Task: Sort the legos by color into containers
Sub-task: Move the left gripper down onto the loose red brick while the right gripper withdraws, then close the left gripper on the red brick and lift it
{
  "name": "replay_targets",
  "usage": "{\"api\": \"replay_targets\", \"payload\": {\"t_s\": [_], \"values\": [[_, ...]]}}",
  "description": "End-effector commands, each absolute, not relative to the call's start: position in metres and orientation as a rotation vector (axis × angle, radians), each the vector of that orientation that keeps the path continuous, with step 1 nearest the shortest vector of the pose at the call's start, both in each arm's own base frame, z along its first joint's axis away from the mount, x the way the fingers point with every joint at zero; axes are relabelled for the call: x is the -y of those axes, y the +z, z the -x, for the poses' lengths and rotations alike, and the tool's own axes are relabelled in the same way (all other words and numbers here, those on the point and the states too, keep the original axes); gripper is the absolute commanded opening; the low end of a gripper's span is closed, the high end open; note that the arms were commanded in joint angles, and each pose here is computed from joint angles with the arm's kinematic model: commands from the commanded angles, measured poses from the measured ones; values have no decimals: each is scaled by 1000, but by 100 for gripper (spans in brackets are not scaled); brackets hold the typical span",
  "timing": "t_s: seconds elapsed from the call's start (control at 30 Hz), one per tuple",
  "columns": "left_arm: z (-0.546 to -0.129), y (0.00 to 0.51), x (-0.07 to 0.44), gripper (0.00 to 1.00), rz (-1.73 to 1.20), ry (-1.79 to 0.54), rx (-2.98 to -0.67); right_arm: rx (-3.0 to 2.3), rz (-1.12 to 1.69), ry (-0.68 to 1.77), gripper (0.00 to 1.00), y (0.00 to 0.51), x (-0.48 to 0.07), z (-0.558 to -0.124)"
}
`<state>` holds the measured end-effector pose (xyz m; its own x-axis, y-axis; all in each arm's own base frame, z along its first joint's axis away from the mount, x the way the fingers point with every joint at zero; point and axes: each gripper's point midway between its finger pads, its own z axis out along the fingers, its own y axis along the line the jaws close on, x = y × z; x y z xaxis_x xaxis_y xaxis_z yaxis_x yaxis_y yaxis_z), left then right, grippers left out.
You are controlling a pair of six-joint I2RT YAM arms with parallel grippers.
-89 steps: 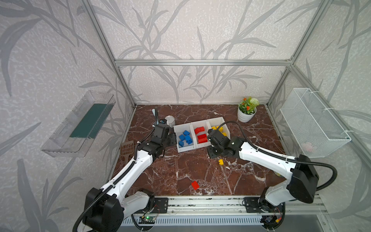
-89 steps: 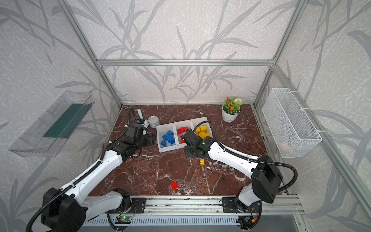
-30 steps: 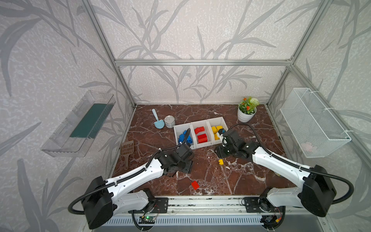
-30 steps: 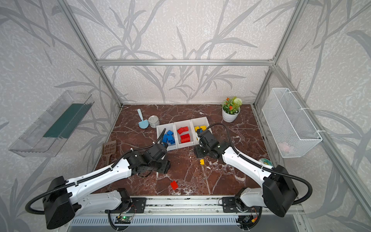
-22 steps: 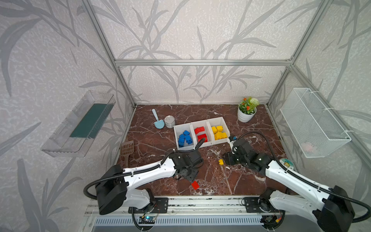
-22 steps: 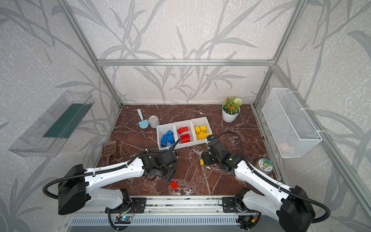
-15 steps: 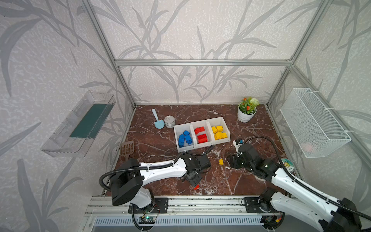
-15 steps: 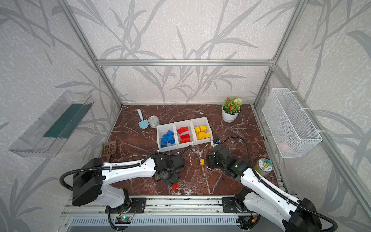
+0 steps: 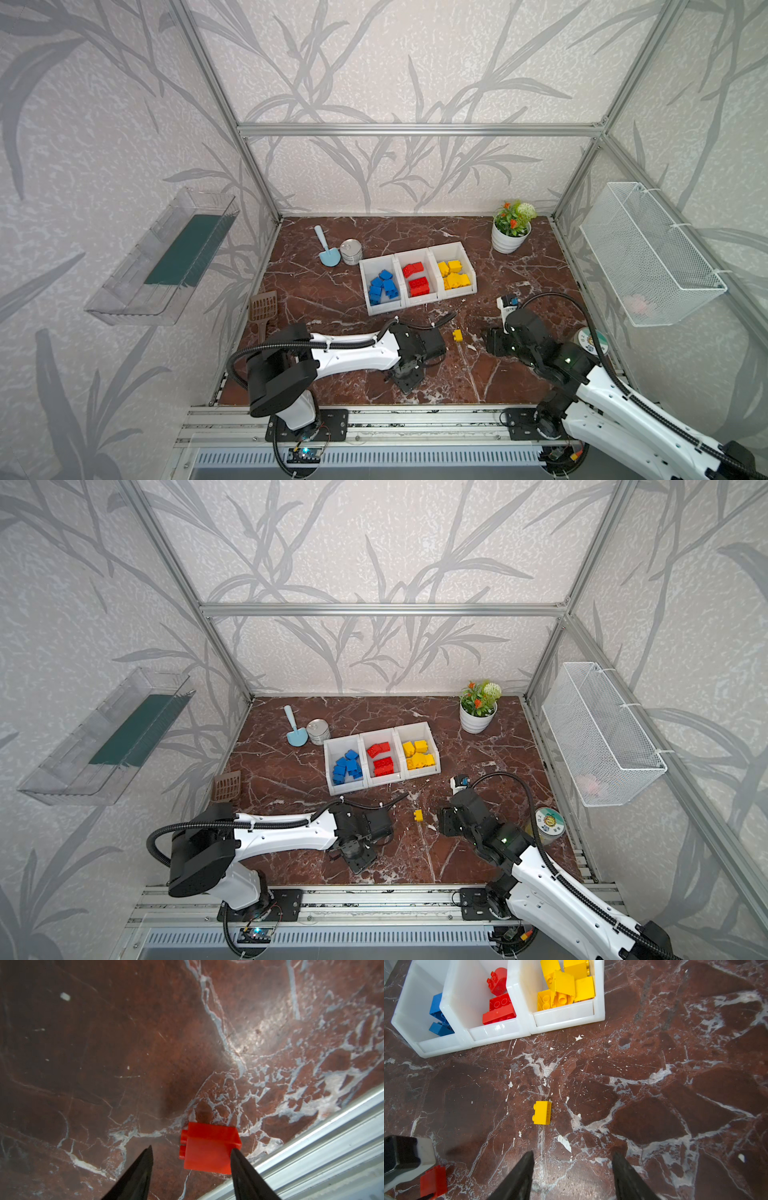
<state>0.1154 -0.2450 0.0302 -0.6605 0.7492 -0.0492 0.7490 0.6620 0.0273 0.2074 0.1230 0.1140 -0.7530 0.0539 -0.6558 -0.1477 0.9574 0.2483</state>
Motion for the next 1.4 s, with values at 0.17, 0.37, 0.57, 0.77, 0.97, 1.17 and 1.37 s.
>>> {"api": "replay_targets", "payload": {"t_s": [0.17, 0.37, 0.57, 0.77, 0.97, 1.17, 1.37], "values": [[-114, 23, 254, 57, -1345, 9, -2812, -2419, 5, 305, 61, 107, -105, -199], [-112, 27, 251, 59, -1352, -1, -2798, -2413, -23, 288, 61, 109, -99, -198], [-108, 28, 249, 60, -1343, -18, -2806, -2410, -36, 286, 61, 110, -97, -196], [-107, 30, 248, 60, -1328, -20, -2803, -2412, -38, 285, 61, 110, -96, -195], [-106, 29, 246, 61, -1316, -22, -2808, -2407, -44, 293, 61, 109, -97, -196], [-105, 27, 238, 61, -1250, 40, -2856, -2415, -41, 286, 61, 107, -96, -195], [-106, 25, 231, 61, -1179, 79, -2881, -2416, -49, 303, 61, 103, -99, -195]]}}
